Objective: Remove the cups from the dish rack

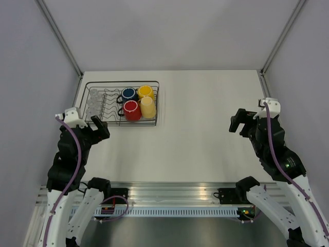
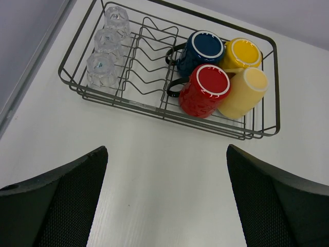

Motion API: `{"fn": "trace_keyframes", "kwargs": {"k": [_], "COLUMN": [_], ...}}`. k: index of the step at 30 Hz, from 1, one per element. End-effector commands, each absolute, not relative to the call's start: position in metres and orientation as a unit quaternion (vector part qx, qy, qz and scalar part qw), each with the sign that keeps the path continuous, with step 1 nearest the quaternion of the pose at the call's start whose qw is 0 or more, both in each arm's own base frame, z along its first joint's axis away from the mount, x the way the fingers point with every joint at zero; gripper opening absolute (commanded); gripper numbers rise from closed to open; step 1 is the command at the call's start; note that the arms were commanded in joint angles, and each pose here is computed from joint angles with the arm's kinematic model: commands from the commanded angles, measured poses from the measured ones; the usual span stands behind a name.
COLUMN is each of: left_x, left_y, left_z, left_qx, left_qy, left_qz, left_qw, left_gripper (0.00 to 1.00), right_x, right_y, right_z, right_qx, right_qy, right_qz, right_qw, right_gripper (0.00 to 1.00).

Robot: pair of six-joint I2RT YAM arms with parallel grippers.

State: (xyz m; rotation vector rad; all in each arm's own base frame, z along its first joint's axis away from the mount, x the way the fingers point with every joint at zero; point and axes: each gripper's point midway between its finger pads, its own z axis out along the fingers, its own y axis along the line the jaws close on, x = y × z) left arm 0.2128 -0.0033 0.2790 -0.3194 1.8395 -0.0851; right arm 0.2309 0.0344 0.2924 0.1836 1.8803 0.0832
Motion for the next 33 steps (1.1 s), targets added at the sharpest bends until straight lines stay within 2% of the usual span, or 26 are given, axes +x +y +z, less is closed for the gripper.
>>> {"fn": "trace_keyframes", "kwargs": {"k": [1, 7, 12, 18, 23, 33], "left_x": [0.216, 0.219, 0.227, 0.267, 0.316, 0.385], "left_y": [-0.003, -0.010, -0.044, -0.085, -0.097, -0.141], "left_z": [0.286, 0.288, 0.301, 0.296, 0.277, 0.281], "left_qx": [-0.160, -0.171, -0.123, -0.098, -0.084, 0.007], "left_qy": [0.778, 0.775, 0.783, 0.825, 0.861, 0.881], "left_qz": [-0.049, -0.074, -0.148, -0.213, -0.189, -0.129], "left_qw": [0.605, 0.604, 0.592, 0.514, 0.465, 0.455], "left_gripper": [1.00, 1.00, 1.00, 1.00, 1.00, 1.00], "right_x": [0.234, 0.243, 0.243, 0.235, 0.231, 0.225], "right_y": [0.042, 0.056, 0.064, 0.076, 0.081, 0.092], "right_z": [0.298, 0.287, 0.284, 0.292, 0.292, 0.287], "right_qx": [0.068, 0.062, 0.060, 0.035, 0.021, -0.005], "right_qy": [0.806, 0.819, 0.825, 0.815, 0.815, 0.820], "right_qz": [0.049, 0.070, 0.087, 0.127, 0.139, 0.164], "right_qw": [0.586, 0.566, 0.556, 0.565, 0.562, 0.548], "right_gripper": [0.98, 0.98, 0.98, 0.98, 0.98, 0.98]}}
